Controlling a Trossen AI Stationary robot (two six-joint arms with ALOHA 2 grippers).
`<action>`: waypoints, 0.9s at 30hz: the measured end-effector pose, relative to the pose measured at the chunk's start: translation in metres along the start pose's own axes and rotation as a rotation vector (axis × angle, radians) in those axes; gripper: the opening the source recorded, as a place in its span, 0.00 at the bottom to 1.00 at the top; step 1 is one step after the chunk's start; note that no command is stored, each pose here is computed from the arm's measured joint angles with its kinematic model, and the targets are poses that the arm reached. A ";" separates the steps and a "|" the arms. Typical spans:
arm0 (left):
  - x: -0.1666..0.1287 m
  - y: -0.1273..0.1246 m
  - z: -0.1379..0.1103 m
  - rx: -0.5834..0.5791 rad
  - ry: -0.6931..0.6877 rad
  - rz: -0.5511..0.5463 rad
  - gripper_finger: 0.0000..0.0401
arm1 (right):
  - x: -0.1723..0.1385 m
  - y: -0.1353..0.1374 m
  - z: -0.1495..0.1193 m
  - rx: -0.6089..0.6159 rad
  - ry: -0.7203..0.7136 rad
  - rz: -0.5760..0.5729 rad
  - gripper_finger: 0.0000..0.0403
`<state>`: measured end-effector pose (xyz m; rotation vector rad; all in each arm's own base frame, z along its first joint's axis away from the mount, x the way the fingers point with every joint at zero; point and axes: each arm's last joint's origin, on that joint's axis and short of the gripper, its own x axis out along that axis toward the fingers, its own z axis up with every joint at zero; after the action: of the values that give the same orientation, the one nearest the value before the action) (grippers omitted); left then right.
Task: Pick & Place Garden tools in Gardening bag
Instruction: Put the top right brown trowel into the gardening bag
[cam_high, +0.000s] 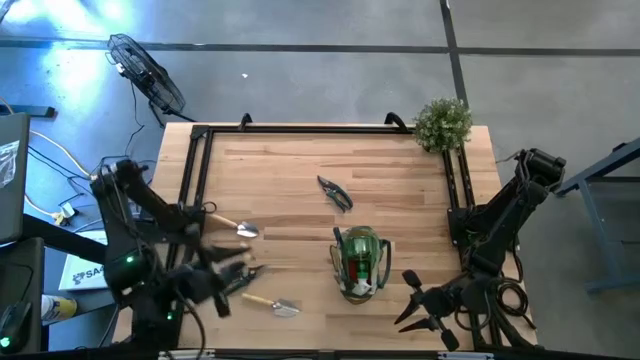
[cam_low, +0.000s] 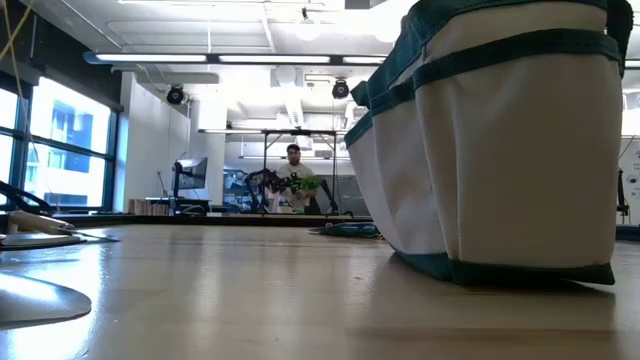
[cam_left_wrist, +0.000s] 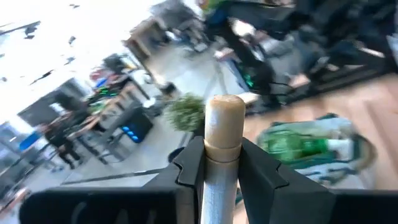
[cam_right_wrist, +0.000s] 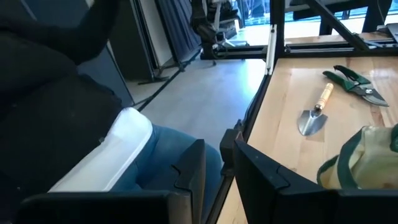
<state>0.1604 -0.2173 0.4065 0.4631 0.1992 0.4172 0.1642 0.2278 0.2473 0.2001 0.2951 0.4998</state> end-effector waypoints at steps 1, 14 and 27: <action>-0.005 0.001 -0.015 -0.024 -0.016 0.013 0.16 | 0.000 0.000 0.001 0.002 -0.007 -0.001 0.18; 0.016 -0.030 -0.184 -0.401 -0.058 0.123 0.16 | 0.006 -0.013 0.015 0.005 -0.107 -0.032 0.18; 0.024 -0.043 -0.172 -0.322 0.022 -0.040 0.16 | 0.011 -0.025 0.020 0.028 -0.110 -0.046 0.18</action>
<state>0.1484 -0.1748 0.2335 0.1381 0.1582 0.4062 0.1904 0.2095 0.2570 0.2466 0.1992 0.4379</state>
